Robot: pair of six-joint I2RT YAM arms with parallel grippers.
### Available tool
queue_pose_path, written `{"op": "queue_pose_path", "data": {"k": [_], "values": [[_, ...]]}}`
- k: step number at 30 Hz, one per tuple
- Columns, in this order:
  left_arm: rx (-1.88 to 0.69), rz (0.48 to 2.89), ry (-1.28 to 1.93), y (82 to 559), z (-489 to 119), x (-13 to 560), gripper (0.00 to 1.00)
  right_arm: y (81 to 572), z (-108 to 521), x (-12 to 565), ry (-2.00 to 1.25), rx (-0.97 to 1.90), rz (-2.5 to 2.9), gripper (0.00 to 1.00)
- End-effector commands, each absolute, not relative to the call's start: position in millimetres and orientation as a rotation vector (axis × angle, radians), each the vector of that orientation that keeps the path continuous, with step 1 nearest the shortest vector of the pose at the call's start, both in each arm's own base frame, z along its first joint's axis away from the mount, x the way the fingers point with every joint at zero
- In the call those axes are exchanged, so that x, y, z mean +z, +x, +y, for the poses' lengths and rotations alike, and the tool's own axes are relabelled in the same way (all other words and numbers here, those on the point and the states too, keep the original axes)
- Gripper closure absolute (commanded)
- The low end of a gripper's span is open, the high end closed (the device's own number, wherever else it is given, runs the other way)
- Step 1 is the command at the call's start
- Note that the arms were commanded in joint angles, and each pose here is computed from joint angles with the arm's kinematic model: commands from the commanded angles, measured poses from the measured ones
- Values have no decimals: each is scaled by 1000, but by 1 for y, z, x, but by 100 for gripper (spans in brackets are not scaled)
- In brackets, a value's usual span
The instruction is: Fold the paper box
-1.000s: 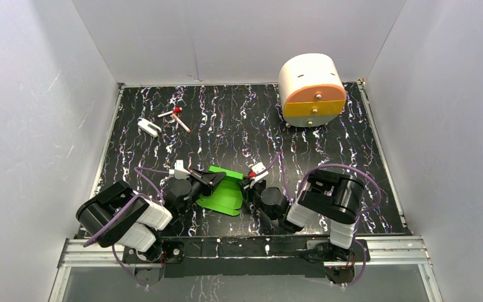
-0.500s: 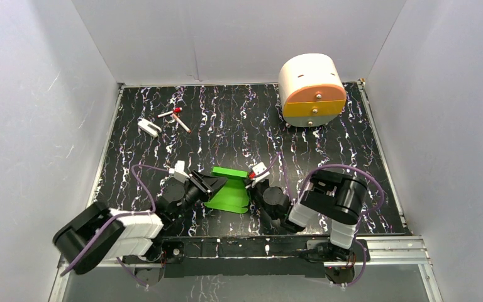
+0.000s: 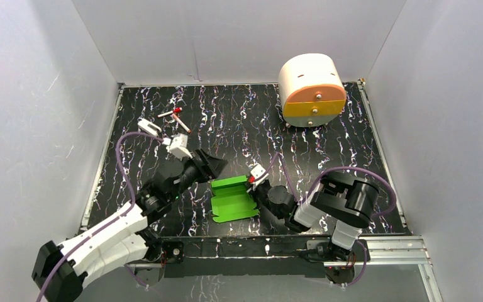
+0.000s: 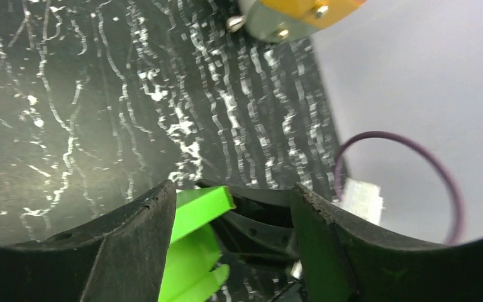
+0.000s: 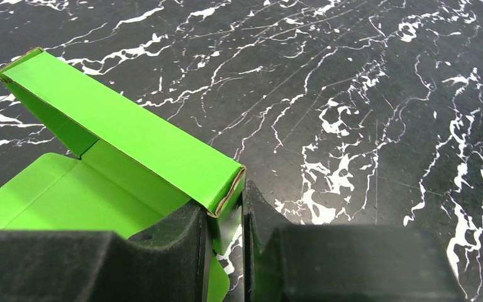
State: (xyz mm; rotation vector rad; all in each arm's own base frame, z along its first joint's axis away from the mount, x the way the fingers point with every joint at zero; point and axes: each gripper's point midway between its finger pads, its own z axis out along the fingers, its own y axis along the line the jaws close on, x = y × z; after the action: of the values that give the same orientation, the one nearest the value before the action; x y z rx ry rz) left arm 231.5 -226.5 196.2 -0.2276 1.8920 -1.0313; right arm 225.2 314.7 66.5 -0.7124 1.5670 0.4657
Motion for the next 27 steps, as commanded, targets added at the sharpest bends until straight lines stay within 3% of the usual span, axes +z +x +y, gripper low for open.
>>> {"op": "queue_pose_path", "data": {"k": [1, 16, 27], "values": [[-761, 2122, -1, 233, -224, 150, 35, 218, 328, 84, -781, 535, 1494, 84], [-946, 2318, 185, 231, -279, 107, 33, 210, 340, 78, -867, 636, 1498, 85], [-991, 2371, 119, 226, -283, 83, 48, 216, 344, 70, -834, 659, 1521, 81]]}}
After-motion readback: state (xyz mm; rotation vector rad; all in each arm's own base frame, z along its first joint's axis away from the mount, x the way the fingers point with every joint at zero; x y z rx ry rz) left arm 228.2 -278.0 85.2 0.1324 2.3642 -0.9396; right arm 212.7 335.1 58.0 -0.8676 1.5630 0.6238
